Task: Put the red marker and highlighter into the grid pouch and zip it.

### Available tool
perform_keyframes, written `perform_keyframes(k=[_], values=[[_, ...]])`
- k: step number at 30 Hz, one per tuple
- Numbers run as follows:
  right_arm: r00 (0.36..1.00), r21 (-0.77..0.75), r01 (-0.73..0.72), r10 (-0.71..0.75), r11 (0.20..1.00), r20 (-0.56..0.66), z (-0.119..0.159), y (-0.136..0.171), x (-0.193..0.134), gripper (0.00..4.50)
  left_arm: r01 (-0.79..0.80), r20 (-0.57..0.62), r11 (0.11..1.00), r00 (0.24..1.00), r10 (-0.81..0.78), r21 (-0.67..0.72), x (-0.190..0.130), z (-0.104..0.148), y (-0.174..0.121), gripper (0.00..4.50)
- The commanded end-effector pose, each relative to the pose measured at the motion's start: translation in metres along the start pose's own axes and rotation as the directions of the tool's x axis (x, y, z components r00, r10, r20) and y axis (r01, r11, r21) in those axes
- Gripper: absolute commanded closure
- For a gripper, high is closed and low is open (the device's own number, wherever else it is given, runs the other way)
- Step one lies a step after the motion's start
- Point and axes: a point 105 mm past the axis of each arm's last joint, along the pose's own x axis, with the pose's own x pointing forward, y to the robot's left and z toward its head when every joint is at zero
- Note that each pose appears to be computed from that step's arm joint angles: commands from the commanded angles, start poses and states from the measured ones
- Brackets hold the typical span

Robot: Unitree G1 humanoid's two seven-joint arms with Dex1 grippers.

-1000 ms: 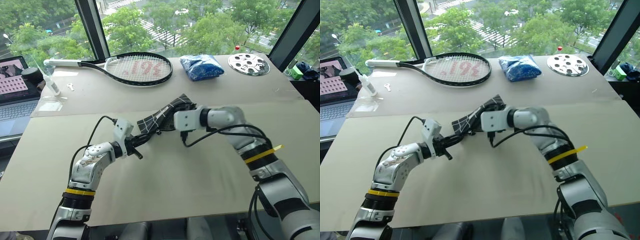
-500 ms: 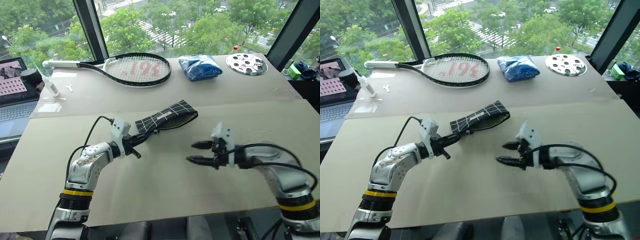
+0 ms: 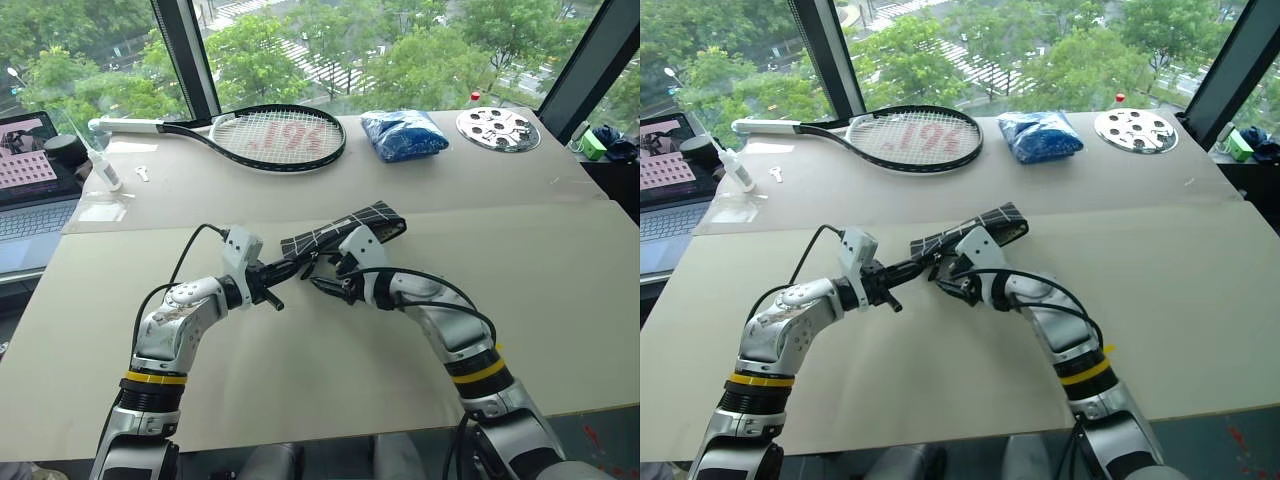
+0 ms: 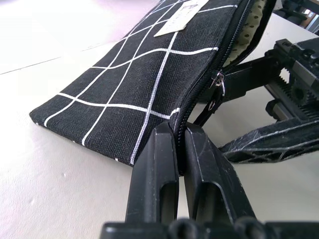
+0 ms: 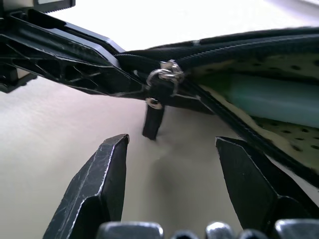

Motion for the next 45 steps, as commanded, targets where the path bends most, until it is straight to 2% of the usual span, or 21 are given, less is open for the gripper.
perform_keyframes(k=[1,5,8,15,23,29,35,38,41,43,45], values=[[0.997,-0.019,-0.029,0.030,0.999,0.070,0.026,0.004,0.006,1.40,0.008,0.043,1.000,0.999,-0.010,0.030,-0.002,0.014,-0.003,4.50],[0.997,-0.001,-0.002,0.002,1.000,0.074,0.030,-0.002,0.013,1.40,0.009,0.043,1.000,0.999,-0.010,0.027,-0.002,0.013,-0.004,4.50],[0.996,0.018,0.043,-0.044,0.999,0.076,0.031,-0.012,0.018,2.13,0.010,0.041,1.000,0.999,-0.011,0.024,-0.002,0.012,-0.005,4.50],[0.997,-0.004,0.016,-0.016,1.000,0.074,0.030,-0.011,0.012,4.47,0.006,0.036,1.000,0.999,-0.006,0.020,-0.003,0.010,-0.005,4.50],[0.995,-0.003,0.098,-0.098,0.995,0.017,0.019,-0.038,-0.016,4.47,0.000,0.038,1.000,0.999,-0.001,0.019,-0.004,0.010,-0.003,4.50],[0.967,-0.064,0.238,-0.243,0.969,-0.080,-0.003,-0.087,-0.085,4.47,-0.003,0.037,1.000,0.999,0.002,0.017,-0.006,0.009,-0.003,4.50],[0.943,-0.078,0.302,-0.309,0.950,-0.119,-0.011,-0.109,-0.128,4.47,0.006,0.031,1.000,0.999,-0.007,0.017,-0.006,0.008,-0.004,4.50],[0.971,-0.068,0.212,-0.218,0.975,-0.096,-0.006,-0.092,-0.127,3.57,0.013,0.028,1.000,1.000,-0.013,0.020,-0.005,0.008,-0.004,4.50],[0.979,-0.021,0.191,-0.192,0.981,-0.076,-0.003,-0.085,-0.124,2.55,0.022,0.028,0.999,0.999,-0.023,0.024,-0.004,0.009,-0.005,4.50],[0.973,0.040,0.226,-0.223,0.973,-0.066,-0.003,-0.090,-0.126,1.81,0.031,0.030,0.999,0.999,-0.032,0.026,-0.003,0.010,-0.006,4.50],[0.990,0.146,0.134,-0.127,0.980,-0.055,-0.004,-0.079,-0.132,1.20,0.039,0.028,0.999,0.999,-0.040,0.031,-0.002,0.010,-0.007,4.50]])
